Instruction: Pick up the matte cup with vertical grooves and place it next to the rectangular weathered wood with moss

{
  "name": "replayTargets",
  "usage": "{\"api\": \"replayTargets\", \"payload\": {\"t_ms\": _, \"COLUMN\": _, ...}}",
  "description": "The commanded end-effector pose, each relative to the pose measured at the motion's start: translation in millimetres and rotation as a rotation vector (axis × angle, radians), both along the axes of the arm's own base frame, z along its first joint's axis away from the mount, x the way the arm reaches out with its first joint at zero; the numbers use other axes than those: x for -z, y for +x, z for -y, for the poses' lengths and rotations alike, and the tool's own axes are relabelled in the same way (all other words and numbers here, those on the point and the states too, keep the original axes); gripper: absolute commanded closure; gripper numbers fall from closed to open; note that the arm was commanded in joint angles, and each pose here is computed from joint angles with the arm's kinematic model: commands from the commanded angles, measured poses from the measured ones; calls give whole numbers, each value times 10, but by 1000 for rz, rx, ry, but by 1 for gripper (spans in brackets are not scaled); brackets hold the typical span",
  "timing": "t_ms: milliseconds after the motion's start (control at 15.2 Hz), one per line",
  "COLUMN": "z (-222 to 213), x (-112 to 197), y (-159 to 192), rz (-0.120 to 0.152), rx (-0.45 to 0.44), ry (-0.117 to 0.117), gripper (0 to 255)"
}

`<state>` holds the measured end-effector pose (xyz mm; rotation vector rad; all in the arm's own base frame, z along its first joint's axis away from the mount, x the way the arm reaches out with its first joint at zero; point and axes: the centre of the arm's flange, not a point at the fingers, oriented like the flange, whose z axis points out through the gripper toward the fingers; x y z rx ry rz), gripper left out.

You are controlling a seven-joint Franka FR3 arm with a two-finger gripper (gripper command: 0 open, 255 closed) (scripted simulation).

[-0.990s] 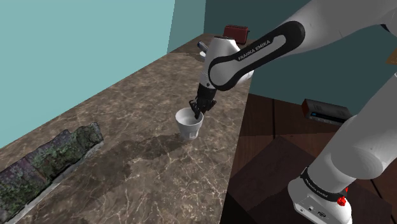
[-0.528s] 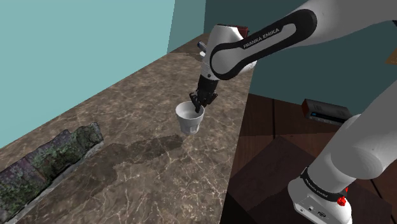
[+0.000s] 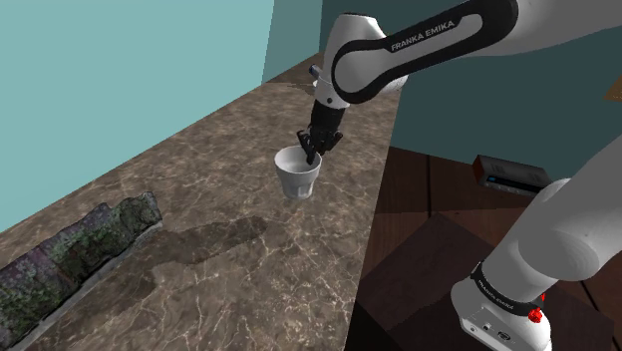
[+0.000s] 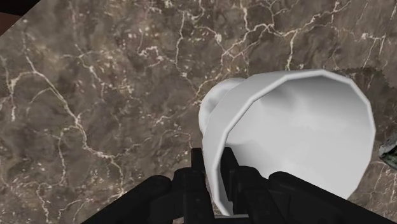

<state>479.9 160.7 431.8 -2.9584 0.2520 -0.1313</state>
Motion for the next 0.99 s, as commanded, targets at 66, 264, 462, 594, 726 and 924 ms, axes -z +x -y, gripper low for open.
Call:
{"api": "replayTargets", "payload": {"t_ms": 66, "z": -8, "x": -166, "y": -9, "rz": 0, "rx": 0, "ry": 0, "gripper": 255}}
{"api": "replayTargets", "payload": {"t_ms": 264, "z": -8, "x": -325, "y": -9, "rz": 0, "rx": 0, "ry": 0, "gripper": 255}}
{"api": "replayTargets", "payload": {"t_ms": 462, "z": -8, "x": -483, "y": -9, "rz": 0, "rx": 0, "ry": 0, "gripper": 255}}
{"api": "replayTargets", "payload": {"t_ms": 594, "z": -8, "x": -589, "y": -9, "rz": 0, "rx": 0, "ry": 0, "gripper": 255}}
{"api": "replayTargets", "payload": {"t_ms": 726, "z": -8, "x": -695, "y": -9, "rz": 0, "rx": 0, "ry": 0, "gripper": 255}}
{"api": "replayTargets", "payload": {"t_ms": 924, "z": -8, "x": -853, "y": -9, "rz": 0, "rx": 0, "ry": 0, "gripper": 255}}
